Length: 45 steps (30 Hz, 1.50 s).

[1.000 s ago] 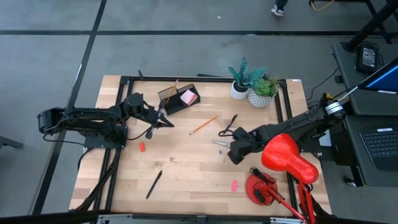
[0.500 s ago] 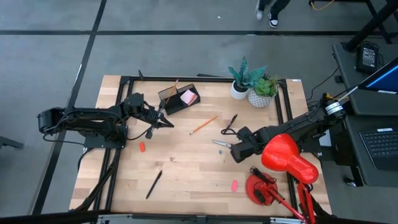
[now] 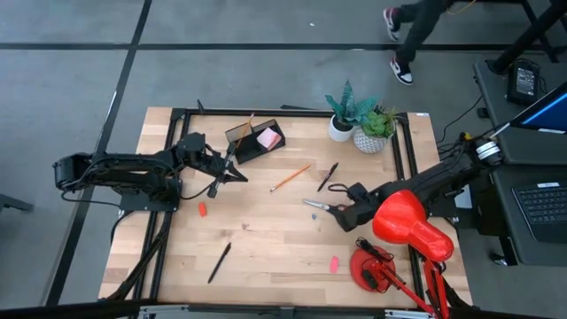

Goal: Pick and place office supplies into organizer
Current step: Put the scissors into the desk organizer

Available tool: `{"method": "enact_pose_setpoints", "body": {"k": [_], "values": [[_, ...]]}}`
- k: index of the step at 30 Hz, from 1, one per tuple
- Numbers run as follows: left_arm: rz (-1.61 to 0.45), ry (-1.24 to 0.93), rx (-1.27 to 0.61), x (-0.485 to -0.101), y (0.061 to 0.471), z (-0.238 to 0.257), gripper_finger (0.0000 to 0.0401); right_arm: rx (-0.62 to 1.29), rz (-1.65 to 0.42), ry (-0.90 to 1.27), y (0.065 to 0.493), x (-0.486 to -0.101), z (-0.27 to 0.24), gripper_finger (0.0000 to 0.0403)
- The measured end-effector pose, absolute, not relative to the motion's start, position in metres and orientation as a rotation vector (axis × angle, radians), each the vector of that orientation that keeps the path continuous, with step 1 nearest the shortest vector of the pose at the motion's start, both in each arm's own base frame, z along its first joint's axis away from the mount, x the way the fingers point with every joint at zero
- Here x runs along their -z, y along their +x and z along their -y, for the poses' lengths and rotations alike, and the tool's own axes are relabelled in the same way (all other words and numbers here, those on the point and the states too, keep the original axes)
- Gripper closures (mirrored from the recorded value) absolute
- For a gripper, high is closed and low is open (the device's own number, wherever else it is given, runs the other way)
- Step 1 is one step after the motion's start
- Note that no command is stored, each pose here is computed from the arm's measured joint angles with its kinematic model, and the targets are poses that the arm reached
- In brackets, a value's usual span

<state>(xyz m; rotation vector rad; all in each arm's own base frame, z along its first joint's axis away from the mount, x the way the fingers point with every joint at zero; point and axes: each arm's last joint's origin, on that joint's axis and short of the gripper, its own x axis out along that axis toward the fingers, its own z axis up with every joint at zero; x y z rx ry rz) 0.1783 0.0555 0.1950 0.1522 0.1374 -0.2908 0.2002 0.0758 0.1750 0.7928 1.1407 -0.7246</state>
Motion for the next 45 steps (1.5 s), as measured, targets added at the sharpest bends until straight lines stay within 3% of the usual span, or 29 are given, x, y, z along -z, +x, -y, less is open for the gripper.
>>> {"method": "enact_pose_setpoints", "body": {"k": [8, 22, 45], "values": [[-0.134, 0.155, 0.29, -0.195, 0.178, -0.056, 0.0398, 0.82, -1.12, 0.859, 0.195, -0.166, -0.07, 0.0372], [-0.141, 0.151, 0.291, -0.195, 0.178, -0.055, 0.0398, 0.846, -1.092, 0.875, 0.199, -0.165, -0.064, 0.0254], [-0.141, 0.15, 0.291, -0.195, 0.178, -0.056, 0.0399, 0.891, -1.205, 0.805, 0.206, -0.141, -0.068, 0.0245]]}}
